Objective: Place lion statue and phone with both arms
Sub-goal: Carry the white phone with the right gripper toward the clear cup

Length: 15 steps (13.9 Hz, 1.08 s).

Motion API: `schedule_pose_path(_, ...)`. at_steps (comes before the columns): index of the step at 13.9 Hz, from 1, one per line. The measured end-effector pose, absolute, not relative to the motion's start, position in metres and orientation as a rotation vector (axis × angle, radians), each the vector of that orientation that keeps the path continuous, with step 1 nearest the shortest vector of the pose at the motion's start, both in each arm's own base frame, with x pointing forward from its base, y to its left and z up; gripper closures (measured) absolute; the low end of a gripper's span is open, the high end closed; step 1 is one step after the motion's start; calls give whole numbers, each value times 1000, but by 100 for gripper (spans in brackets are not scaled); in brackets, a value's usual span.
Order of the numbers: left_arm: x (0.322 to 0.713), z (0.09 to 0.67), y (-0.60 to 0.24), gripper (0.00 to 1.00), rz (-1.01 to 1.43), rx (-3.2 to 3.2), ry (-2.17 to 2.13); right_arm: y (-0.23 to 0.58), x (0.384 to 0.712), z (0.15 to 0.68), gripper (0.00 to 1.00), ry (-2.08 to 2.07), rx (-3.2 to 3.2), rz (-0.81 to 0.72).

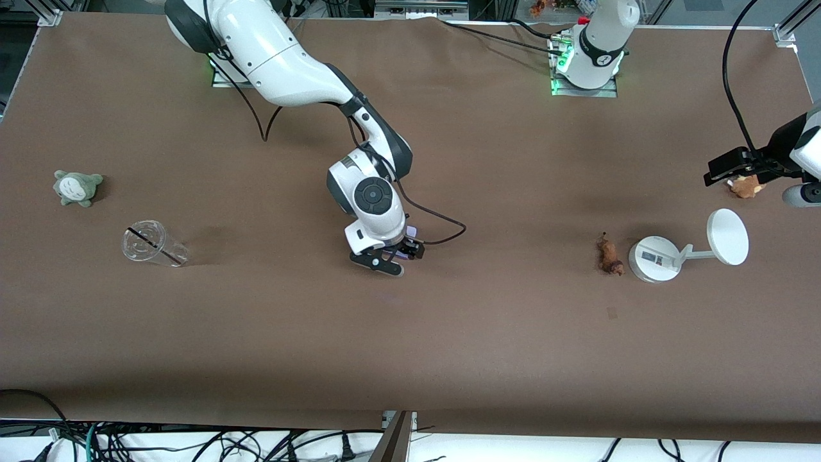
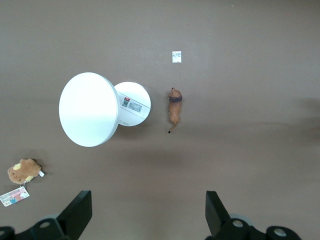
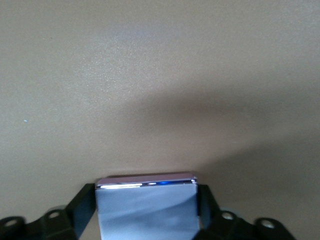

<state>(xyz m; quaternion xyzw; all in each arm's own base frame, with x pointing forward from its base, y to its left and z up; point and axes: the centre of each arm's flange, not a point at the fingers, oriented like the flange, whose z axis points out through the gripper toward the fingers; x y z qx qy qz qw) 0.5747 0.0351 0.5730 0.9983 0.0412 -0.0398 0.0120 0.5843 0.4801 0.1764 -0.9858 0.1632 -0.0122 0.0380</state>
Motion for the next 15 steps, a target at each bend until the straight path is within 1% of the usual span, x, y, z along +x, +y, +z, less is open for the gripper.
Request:
schedule_pose_path(1,576,572,36,0,-135,3112,131,481,584,177,16,500,-3024,-38)
schedule_pose_path(3,580,571,39,0,-155,3111,138,481,584,177,16,500,-3026,-35)
schedule_pose_path(6,586,570,41,0,-162,3111,142,478,584,184,16,461,-3068,10)
schedule_pose_path(8,587,570,41,0,-161,3111,143,464,595,209,16,403,-3103,50)
schedule_pose_path(12,586,570,43,0,-164,3110,147,416,616,279,16,228,-3153,160)
schedule_pose_path(15,586,570,43,0,-167,3117,145,376,631,312,16,135,-3167,204)
